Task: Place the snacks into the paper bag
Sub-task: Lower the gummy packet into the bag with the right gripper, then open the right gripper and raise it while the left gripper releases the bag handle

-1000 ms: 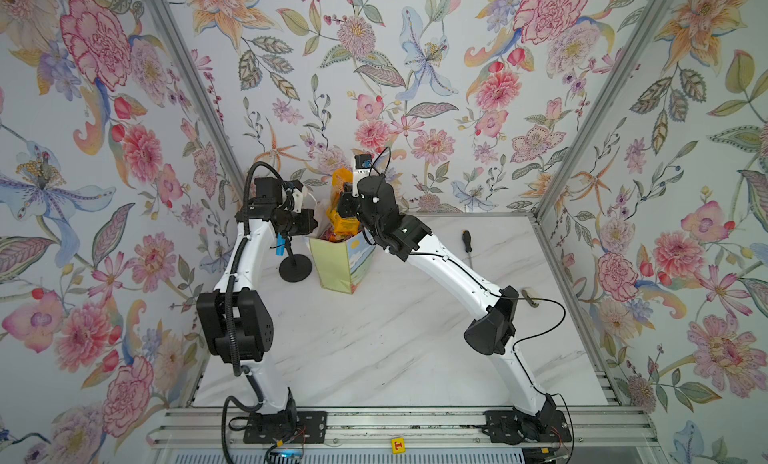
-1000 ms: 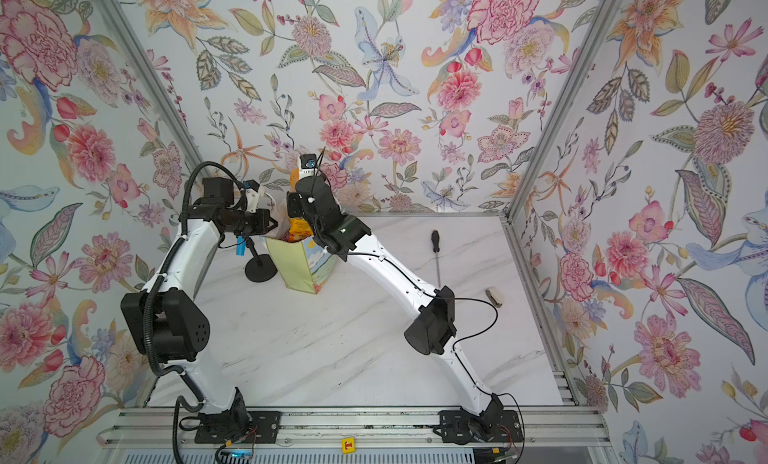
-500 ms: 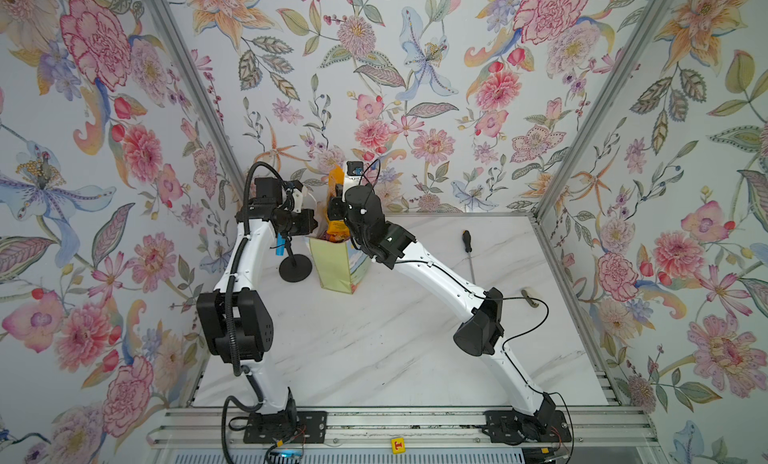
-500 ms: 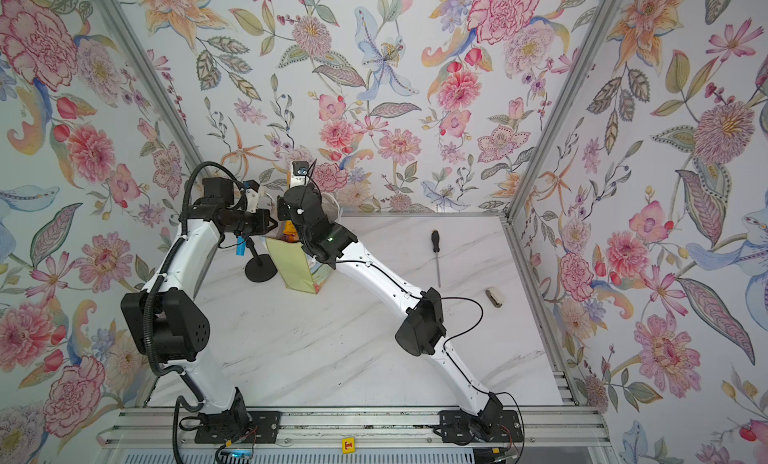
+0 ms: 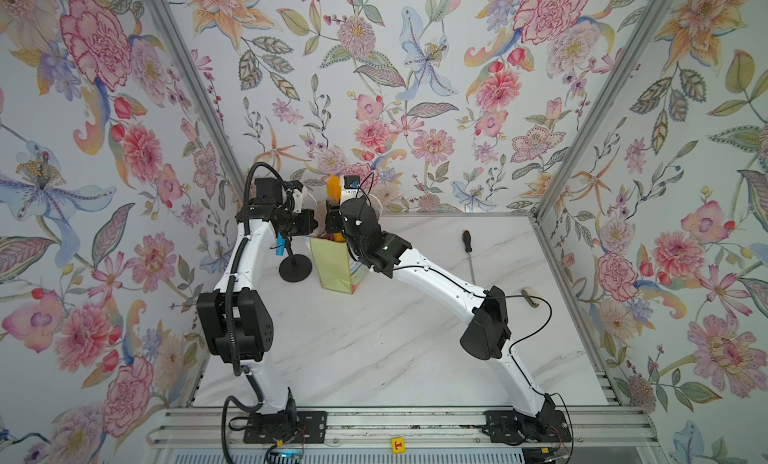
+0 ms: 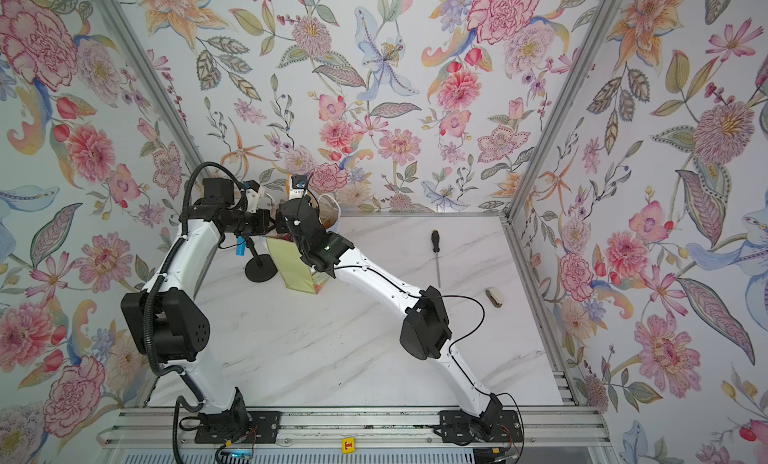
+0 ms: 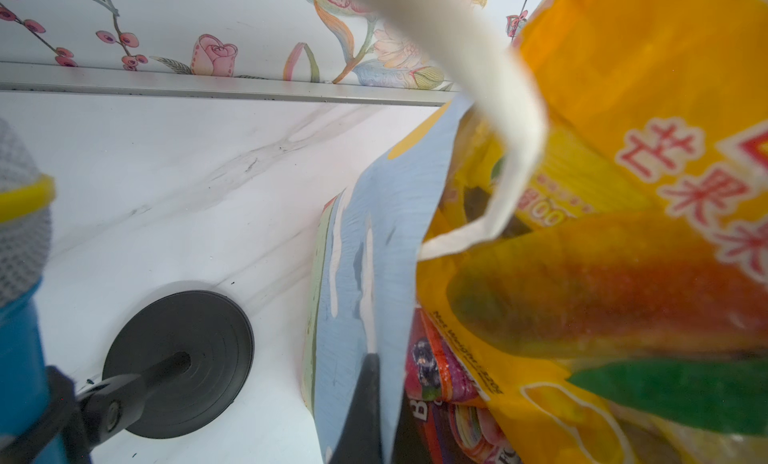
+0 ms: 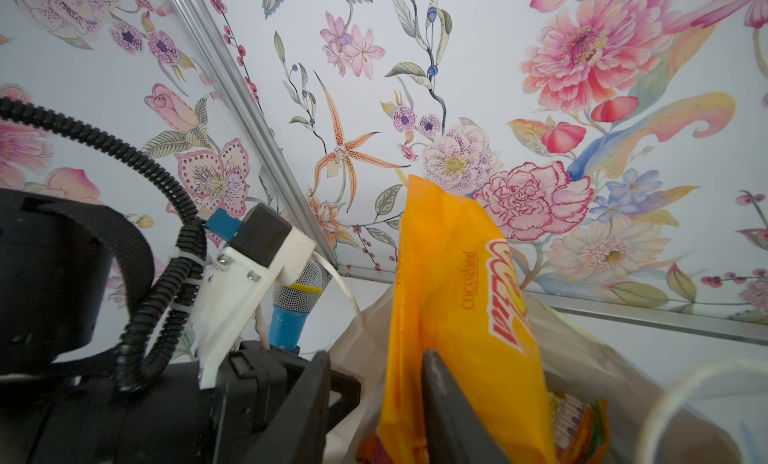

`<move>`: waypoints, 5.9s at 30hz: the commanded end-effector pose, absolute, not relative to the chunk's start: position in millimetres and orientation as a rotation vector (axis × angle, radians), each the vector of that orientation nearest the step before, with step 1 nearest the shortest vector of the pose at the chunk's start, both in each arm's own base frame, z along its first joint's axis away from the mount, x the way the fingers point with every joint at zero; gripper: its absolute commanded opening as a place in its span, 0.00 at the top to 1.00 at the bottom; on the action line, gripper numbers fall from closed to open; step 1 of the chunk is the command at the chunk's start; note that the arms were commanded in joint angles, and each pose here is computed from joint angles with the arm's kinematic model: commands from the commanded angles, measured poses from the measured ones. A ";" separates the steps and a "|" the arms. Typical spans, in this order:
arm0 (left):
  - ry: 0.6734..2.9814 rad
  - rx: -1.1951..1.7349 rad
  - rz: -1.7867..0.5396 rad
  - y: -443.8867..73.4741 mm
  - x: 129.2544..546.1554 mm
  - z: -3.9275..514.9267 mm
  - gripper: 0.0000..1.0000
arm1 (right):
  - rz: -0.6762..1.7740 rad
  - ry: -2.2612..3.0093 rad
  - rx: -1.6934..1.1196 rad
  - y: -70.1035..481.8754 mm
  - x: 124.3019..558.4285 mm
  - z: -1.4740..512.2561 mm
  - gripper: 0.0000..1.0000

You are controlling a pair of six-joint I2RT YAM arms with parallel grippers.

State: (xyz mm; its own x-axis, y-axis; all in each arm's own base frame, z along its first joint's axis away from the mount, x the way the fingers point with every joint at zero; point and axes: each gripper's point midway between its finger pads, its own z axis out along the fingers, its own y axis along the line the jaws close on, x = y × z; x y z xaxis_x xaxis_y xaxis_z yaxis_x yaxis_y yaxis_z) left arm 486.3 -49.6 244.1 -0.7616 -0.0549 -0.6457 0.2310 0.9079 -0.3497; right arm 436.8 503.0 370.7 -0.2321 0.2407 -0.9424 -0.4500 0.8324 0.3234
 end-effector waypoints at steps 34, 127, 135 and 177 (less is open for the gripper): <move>2.294 0.132 -0.543 -46.3 484.1 275.4 0.97 | 0.735 2.065 -0.387 497.8 450.1 270.4 0.72; 2.185 0.123 -0.578 -50.1 483.1 311.3 0.38 | 0.857 1.728 -0.443 446.7 408.2 454.1 0.22; 2.164 0.116 -0.594 -48.9 476.9 314.3 0.38 | 0.851 1.777 -0.437 440.8 413.1 438.1 0.21; 1.630 -0.028 -0.582 7.3 407.3 409.8 0.21 | 0.806 1.994 -0.259 342.8 449.5 317.0 0.17</move>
